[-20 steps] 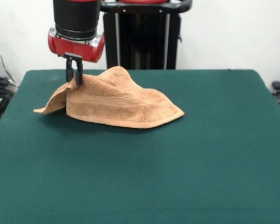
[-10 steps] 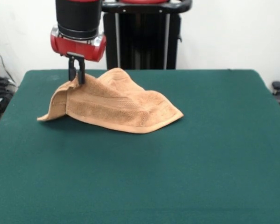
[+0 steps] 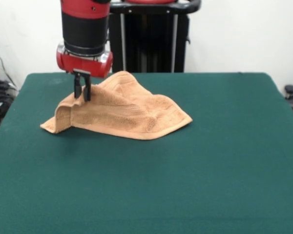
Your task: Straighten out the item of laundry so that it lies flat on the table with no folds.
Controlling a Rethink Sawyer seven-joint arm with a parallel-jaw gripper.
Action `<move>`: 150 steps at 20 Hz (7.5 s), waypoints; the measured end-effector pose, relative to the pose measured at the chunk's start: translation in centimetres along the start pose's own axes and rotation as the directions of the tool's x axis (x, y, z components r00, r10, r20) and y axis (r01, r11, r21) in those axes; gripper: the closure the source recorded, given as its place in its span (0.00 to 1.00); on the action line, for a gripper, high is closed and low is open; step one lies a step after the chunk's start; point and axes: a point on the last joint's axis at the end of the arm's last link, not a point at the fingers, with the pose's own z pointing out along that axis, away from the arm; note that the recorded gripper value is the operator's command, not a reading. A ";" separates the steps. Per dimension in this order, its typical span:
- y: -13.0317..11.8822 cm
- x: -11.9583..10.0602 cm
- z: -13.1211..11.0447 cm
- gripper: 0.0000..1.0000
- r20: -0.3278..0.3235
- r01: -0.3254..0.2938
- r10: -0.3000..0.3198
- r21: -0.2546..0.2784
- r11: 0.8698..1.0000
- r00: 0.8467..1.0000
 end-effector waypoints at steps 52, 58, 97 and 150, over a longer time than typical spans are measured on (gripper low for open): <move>-0.6 0.5 3.2 1.00 0.039 -0.016 0.016 -0.012 1.000 0.999; -0.6 0.5 3.2 1.00 0.039 -0.016 0.016 -0.012 1.000 0.999; -0.7 -0.2 2.1 0.00 0.060 -0.016 0.016 -0.006 1.000 0.998; 6.0 0.6 2.4 0.00 0.023 0.082 -0.081 -0.012 0.997 0.996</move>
